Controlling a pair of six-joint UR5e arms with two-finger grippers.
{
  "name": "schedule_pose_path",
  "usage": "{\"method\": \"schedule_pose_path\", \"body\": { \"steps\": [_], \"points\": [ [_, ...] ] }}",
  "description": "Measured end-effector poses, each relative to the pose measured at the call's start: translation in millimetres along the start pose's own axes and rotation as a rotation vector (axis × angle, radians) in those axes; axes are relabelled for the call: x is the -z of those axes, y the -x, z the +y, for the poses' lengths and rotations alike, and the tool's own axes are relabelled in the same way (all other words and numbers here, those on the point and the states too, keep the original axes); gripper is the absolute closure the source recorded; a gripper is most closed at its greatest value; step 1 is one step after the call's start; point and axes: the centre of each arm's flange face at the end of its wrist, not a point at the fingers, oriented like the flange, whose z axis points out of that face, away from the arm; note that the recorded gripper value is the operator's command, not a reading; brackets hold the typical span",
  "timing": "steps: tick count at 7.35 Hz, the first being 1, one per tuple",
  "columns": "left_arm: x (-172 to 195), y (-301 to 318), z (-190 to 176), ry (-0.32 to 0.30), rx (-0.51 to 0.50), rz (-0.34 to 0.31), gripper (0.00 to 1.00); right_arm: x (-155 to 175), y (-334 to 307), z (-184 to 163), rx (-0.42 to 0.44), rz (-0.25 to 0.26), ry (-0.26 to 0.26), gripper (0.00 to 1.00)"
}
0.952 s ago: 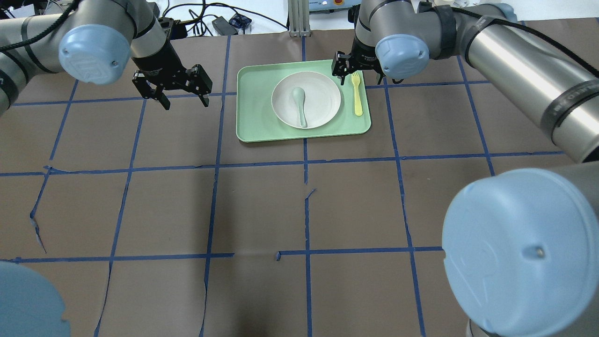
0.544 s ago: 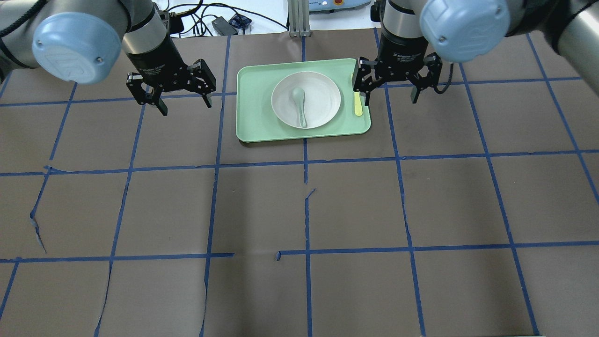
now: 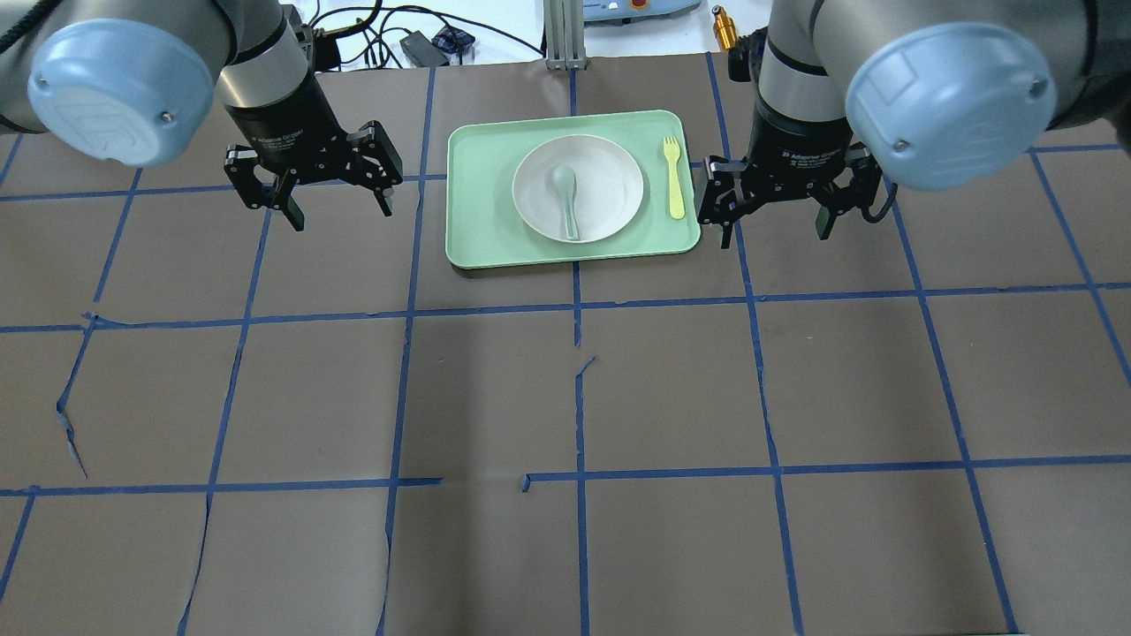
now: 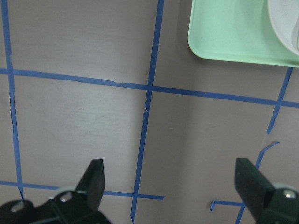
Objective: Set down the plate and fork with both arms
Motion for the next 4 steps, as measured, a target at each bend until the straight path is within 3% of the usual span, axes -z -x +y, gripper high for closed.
{"method": "schedule_pose_path", "body": {
  "steps": [4],
  "points": [
    [-10.8, 5.0, 2.3, 0.017, -0.007, -0.022, 0.0, 9.9, 4.6, 4.9, 0.001, -0.055, -0.02, 0.0]
  ]
}}
